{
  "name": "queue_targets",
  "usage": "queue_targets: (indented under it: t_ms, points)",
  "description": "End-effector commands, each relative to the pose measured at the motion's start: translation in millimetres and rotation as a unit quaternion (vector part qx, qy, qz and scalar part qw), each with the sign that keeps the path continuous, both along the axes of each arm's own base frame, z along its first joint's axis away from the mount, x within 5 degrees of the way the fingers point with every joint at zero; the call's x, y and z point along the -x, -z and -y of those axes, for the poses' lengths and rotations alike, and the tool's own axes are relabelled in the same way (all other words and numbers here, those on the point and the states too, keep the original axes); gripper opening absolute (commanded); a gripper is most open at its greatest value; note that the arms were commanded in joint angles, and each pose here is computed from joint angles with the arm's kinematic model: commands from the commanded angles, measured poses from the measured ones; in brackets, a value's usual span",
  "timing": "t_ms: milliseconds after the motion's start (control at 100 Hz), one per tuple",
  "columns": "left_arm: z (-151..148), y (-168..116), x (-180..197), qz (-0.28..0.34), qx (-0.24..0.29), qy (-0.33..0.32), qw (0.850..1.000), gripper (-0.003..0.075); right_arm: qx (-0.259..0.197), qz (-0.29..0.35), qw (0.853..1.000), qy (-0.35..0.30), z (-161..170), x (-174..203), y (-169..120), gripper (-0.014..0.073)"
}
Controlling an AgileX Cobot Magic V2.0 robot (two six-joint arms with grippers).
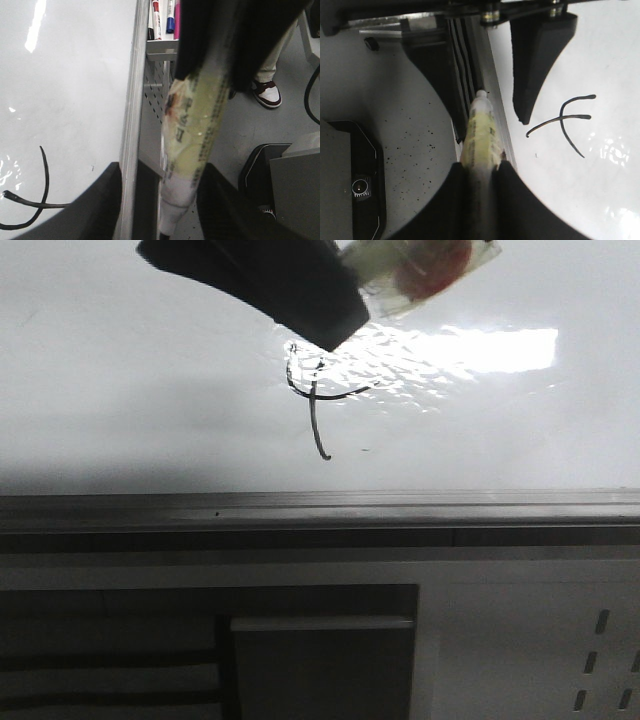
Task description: Write number 4 on whiteboard
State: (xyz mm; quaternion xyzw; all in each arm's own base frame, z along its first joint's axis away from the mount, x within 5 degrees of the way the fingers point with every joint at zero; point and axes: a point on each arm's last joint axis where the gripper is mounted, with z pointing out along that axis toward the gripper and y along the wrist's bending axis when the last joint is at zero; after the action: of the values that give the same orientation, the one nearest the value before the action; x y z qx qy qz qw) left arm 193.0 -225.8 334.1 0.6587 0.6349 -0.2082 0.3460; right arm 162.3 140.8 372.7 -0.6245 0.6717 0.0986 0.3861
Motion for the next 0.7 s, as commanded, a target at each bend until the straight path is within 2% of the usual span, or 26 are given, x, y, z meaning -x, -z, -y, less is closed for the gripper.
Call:
queue_targets:
  t_ms: [0,200,310,380,430,570,630,690]
  points:
    - [1.3,-22.5,5.0,0.016,0.046,-0.005,0.999,0.0230,-0.029,0.031,0.999,-0.001,0.1,2.8,-16.3,-0.0046]
    - [1.7,-22.9,5.2,0.019,0.048,-0.002,0.999,0.0043,-0.024,0.024,0.999,-0.005,0.4,4.0,-15.2,-0.0046]
    - [1.7,-22.9,5.2,0.019,0.048,-0.002,0.999,-0.0020,-0.022,0.022,1.000,-0.006,0.5,4.4,-14.9,-0.0046]
    - [1.7,-22.9,5.2,0.019,0.048,-0.002,0.999,-0.0020,-0.022,0.022,1.000,-0.006,0.5,4.4,-14.9,-0.0031]
    - [1.7,-22.9,5.2,0.019,0.048,-0.002,0.999,-0.0020,-0.019,0.021,1.000,-0.006,0.8,4.5,-14.4,0.0010]
    - [0.6,-22.5,4.1,0.021,0.044,-0.003,0.999,-0.0020,-0.003,0.030,0.999,0.016,6.3,3.7,-15.3,0.0219]
    - [-1.2,-21.6,3.0,0.022,0.038,-0.003,0.999,-0.0020,0.000,0.038,0.999,0.035,11.7,5.6,-20.4,0.0267]
    - [-5.1,-20.1,0.0,0.013,0.029,-0.017,0.999,-0.0020,0.000,0.043,0.997,0.056,18.4,9.9,-27.4,0.0280]
